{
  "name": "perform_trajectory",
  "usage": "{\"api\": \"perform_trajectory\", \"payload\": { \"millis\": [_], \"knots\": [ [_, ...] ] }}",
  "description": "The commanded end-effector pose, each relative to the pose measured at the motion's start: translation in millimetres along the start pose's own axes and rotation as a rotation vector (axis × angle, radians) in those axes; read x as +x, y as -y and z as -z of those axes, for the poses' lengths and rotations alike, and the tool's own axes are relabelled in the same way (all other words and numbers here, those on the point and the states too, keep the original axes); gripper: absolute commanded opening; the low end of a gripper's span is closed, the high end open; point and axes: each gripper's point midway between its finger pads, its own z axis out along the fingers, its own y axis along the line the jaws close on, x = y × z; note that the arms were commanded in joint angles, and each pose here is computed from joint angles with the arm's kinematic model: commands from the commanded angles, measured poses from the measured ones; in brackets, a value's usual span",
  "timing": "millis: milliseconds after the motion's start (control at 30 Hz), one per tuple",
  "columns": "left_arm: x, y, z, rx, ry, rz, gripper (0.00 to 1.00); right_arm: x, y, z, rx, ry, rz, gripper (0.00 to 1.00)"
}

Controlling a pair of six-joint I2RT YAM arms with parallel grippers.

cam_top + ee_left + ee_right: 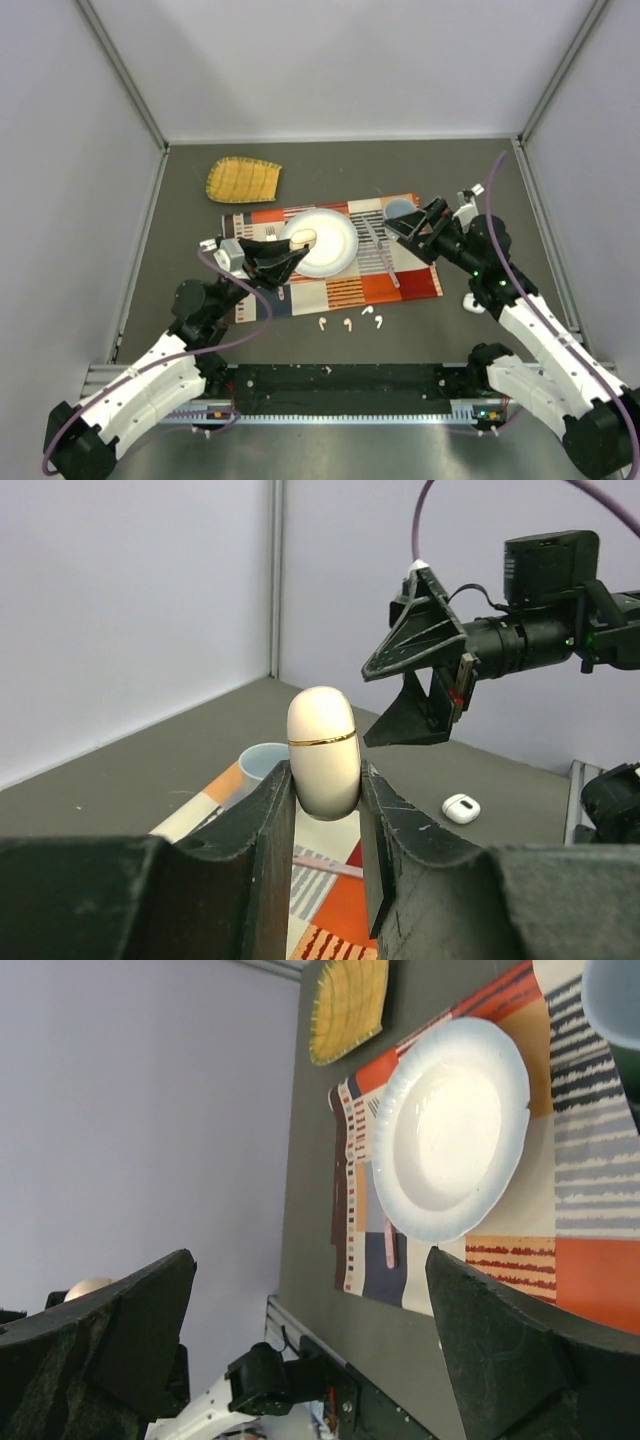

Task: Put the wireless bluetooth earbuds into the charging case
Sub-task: Pass from the left arm to the right

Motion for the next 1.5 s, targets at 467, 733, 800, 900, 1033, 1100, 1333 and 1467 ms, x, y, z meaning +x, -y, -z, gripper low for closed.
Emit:
{"api": "perform_trajectory", "payload": {
  "millis": [467,733,800,900,1033,1100,1333,1467],
  "knots": [
    [-13,5,-24,0.087,0.002,-0.136,0.0,18,-41,-16,-0.151,-0.198,-0.14,0.93],
    [-38,-14,-32,-0.069,0.045,0.01,0.0,36,-31,-3,-0.013,-0.31,-0.299,0.95],
    [-47,-16,-37,-0.082,0.041,0.008,0.0,43,-28,3,-0.005,-0.337,-0.296,0.95],
    [-52,-10,-42,-0.036,0.029,-0.039,0.0,45,-29,10,-0.015,-0.332,-0.277,0.95],
    [-52,12,-31,0.077,0.081,-0.049,0.0,38,-46,24,-0.083,-0.285,-0.25,0.95],
    [-60,22,-32,0.122,0.083,-0.031,0.0,28,-70,34,-0.14,-0.257,-0.258,0.94],
    [-44,29,-28,0.164,-0.008,-0.037,0.0,10,-91,42,-0.205,-0.165,-0.327,0.95],
    [-38,34,-32,0.197,0.002,0.014,0.0,17,-103,28,-0.266,-0.253,-0.345,0.95]
  ]
}}
